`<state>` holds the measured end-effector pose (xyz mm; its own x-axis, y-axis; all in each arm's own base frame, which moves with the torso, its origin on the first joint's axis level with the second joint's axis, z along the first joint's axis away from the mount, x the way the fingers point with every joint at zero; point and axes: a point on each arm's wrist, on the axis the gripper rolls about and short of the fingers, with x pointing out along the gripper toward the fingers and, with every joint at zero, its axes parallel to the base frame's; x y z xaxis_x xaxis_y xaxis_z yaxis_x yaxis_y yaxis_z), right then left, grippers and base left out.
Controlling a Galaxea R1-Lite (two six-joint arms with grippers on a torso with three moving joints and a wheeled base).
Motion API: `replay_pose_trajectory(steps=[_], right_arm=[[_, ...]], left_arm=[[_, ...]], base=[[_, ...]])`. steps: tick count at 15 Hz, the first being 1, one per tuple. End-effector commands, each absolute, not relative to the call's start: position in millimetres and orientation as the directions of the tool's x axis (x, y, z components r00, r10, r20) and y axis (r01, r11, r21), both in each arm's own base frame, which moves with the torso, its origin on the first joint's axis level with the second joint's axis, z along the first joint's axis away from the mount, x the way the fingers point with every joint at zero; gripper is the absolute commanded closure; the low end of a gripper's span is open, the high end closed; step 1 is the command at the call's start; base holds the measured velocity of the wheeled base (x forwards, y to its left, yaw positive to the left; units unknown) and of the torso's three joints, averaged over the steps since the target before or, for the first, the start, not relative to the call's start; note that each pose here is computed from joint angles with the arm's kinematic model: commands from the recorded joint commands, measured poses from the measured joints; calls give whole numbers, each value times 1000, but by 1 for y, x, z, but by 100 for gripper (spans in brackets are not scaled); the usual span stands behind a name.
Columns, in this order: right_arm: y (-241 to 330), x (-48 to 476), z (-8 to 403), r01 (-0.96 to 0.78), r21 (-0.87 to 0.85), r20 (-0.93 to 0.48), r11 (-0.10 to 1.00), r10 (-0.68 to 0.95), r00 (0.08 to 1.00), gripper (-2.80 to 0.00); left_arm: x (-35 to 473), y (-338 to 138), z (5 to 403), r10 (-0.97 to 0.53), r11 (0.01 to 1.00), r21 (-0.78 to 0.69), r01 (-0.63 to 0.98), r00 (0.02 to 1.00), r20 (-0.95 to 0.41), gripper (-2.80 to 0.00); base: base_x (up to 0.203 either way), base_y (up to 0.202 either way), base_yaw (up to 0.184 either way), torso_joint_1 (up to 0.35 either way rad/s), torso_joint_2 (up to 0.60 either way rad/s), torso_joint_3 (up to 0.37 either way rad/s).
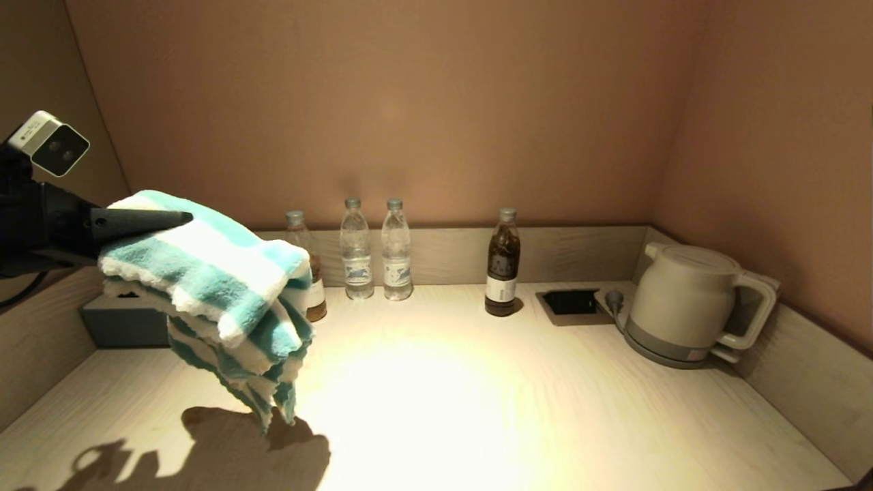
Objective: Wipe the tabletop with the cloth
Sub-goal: Sweep the stains on the table
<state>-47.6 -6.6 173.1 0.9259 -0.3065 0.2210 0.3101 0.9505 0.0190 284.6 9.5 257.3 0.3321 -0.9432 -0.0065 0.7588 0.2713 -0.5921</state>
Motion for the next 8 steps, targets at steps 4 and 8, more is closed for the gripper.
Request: replay_pose_trajectory(steps=[4,8], right_arm=[[-2,-41,129,129,-94,268,987,-100,958,0],[0,-29,109,56,-159,257,986,-14,966,0]], left_arm=[[285,8,258,-947,262,-590,763,321,-5,0],[289,8,254,-947,261,-598,758,320,-7,0]], base=[[0,0,0,0,0,0],[0,0,0,0,0,0]])
